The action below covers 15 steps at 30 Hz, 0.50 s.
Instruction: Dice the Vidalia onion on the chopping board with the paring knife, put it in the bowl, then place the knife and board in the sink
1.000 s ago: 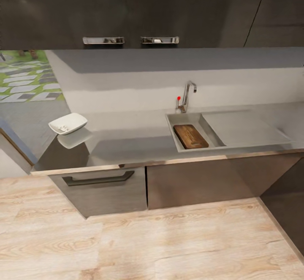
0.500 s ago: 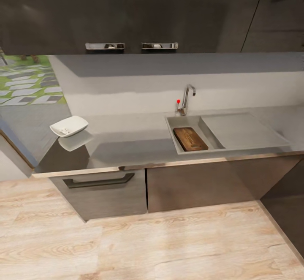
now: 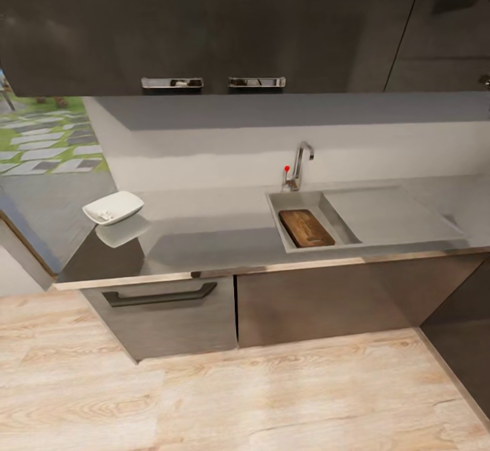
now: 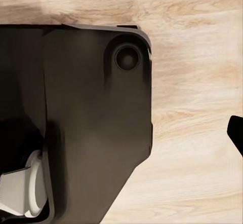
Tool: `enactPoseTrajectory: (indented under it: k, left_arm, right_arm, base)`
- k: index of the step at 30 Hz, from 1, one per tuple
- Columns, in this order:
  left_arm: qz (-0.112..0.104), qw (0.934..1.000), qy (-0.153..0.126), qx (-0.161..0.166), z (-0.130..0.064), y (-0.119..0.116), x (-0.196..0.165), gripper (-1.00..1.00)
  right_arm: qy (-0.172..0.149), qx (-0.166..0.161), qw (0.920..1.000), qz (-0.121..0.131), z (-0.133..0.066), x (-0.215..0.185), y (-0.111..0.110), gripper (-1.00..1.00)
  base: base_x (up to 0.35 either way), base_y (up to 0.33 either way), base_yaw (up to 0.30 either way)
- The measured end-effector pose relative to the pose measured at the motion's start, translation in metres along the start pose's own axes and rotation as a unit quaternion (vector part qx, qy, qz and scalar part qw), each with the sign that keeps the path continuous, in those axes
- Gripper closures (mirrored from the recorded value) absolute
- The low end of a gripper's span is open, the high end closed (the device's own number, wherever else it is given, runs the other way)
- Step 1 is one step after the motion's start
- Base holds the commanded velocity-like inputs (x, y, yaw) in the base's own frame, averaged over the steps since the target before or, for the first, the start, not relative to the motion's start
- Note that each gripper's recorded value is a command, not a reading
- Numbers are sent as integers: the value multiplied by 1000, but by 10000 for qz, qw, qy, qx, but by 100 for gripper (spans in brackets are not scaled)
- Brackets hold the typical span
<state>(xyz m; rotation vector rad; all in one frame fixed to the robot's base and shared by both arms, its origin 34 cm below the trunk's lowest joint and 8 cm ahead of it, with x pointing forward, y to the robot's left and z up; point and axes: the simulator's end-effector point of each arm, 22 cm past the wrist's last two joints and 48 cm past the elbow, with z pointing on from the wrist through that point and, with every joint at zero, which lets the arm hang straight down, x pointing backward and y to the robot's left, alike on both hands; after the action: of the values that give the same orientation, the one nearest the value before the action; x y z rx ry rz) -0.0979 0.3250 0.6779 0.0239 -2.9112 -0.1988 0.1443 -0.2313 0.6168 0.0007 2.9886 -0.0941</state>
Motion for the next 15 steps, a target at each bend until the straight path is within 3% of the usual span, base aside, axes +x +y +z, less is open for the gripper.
enactPoseTrajectory:
  k: [15]
  left_arm:
    - [-16,9999,-119,4,3,-1,-9,-100]
  right_arm:
    - [-125,-3,9999,-6,1,-10,0,-100]
  base:
    - [0,0,0]
